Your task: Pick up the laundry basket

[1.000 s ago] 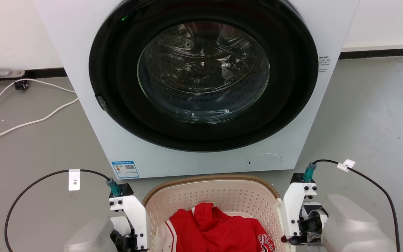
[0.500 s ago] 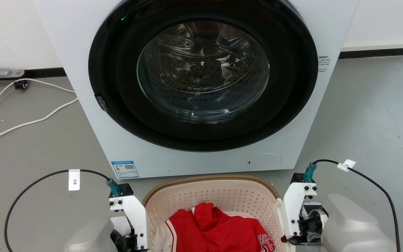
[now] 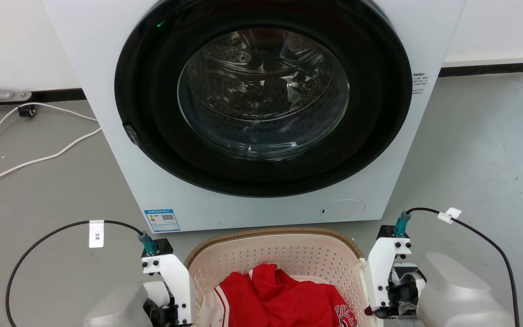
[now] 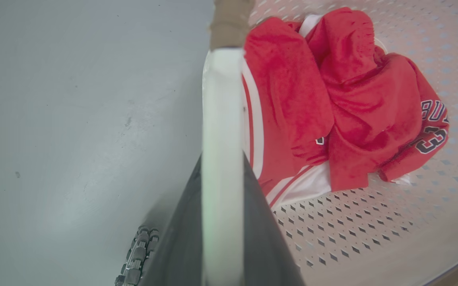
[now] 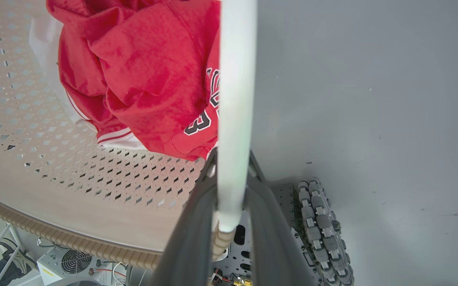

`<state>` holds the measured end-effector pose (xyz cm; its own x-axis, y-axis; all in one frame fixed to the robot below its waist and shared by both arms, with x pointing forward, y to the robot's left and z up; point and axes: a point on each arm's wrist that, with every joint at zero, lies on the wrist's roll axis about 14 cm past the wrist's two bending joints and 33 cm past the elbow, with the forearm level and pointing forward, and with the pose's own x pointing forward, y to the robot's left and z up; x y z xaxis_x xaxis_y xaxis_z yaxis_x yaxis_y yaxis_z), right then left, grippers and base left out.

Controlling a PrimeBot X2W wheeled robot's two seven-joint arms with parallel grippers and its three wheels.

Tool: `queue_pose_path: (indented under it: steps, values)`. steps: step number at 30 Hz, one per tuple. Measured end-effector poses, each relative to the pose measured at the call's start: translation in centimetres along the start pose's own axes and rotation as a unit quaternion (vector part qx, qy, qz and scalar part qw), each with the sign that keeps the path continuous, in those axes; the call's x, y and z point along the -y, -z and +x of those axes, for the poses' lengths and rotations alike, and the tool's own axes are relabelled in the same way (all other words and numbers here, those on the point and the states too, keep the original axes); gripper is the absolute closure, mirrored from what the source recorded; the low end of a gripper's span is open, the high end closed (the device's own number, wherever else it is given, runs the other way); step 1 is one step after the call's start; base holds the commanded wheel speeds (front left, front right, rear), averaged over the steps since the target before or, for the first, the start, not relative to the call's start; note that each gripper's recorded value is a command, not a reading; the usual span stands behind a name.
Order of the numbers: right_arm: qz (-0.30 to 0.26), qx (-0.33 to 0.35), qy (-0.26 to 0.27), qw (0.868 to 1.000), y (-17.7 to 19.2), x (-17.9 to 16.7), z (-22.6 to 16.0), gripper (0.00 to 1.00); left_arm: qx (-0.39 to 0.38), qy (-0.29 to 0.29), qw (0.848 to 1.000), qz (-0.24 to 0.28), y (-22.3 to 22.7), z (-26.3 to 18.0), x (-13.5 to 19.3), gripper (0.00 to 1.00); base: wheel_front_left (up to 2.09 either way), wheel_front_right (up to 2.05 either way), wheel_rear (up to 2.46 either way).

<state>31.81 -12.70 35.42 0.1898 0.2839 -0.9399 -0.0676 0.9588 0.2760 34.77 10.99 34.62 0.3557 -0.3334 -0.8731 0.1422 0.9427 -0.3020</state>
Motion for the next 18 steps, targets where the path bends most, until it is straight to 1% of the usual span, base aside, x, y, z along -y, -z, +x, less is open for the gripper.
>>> queue_pose_path:
  steps: [18]
  values:
    - [0.0,0.0,0.0,1.0,0.07,-0.01,-0.02,1.0,0.002,0.0,1.0,0.001,0.01,-0.04,0.02,1.0,0.0,0.0,0.0]
